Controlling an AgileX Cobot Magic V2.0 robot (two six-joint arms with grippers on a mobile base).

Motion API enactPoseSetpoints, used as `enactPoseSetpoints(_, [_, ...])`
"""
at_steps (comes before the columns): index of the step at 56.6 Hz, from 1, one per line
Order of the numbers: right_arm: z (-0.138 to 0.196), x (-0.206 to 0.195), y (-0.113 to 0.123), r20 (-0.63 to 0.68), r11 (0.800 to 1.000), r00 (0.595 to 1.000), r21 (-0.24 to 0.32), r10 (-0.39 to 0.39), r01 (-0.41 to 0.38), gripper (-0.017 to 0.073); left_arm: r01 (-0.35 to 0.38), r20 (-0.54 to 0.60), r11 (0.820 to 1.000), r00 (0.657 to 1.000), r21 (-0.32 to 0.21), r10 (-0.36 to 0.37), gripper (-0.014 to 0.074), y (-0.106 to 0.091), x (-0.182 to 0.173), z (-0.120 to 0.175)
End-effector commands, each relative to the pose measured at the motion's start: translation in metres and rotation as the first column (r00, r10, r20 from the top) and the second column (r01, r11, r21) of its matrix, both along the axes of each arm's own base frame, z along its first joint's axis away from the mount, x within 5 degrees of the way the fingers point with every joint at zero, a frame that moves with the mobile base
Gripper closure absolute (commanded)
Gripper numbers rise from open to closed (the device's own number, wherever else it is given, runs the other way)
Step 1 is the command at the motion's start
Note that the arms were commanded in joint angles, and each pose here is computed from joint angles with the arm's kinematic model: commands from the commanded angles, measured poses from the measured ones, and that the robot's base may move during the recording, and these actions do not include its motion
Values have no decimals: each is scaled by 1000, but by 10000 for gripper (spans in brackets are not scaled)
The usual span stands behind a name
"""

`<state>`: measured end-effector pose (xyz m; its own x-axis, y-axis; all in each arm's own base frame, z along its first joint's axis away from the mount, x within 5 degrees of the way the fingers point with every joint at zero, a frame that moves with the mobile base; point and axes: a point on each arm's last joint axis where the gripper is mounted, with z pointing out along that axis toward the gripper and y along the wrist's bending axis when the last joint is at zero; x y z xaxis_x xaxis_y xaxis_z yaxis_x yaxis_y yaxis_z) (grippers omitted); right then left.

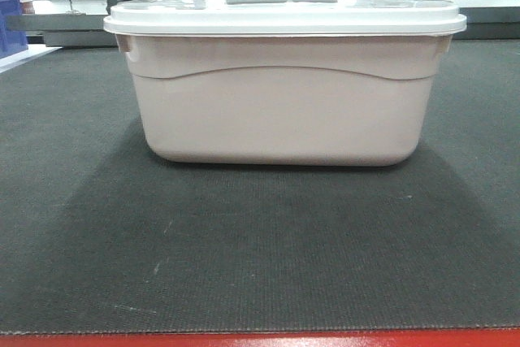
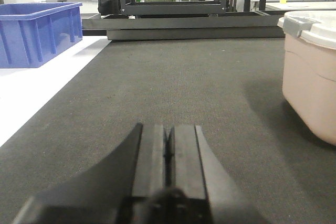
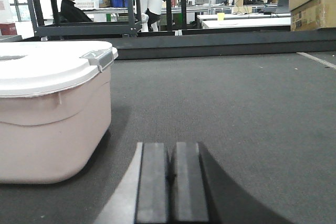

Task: Grab white bin and place on right shelf
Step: 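Move both grippers toward the short ends of the pink bin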

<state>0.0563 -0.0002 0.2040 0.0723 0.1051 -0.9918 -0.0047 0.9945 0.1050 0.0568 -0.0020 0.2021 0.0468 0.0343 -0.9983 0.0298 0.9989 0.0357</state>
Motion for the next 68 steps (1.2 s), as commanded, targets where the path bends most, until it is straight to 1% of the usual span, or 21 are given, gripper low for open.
enactPoseSetpoints(1, [13, -3, 0, 112, 1000, 994, -5, -3, 3, 486, -14, 82, 1000, 997, -18, 15, 713, 2, -1, 3])
enactPoseSetpoints(40, [15, -3, 0, 130, 1000, 991, -5, -3, 4, 486, -14, 86, 1000, 996, -22, 16, 713, 2, -1, 4])
enactPoseSetpoints(46, [17, -4, 0, 154, 1000, 988, -5, -5, 5, 486, -19, 109, 1000, 994, -23, 21, 713, 2, -1, 6])
enactPoseSetpoints(55, [22, -5, -1, 208, 1000, 978, -4, -7, 8, 486, -33, 180, 999, 983, -28, 37, 713, 4, -3, 12])
enactPoseSetpoints(61, [30, -8, -1, 287, 1000, 958, -1, -11, 12, 486, -45, 266, 997, 962, -60, 60, 713, 6, -5, 26])
enactPoseSetpoints(65, [43, -11, -1, 348, 1000, 938, 0, -13, 14, 486, -41, 294, 997, 954, -62, 57, 711, 6, -7, 43])
enactPoseSetpoints(68, [57, -15, -1, 380, 1000, 925, 0, -12, 13, 486, -33, 316, 998, 948, -57, 50, 711, 5, -10, 63])
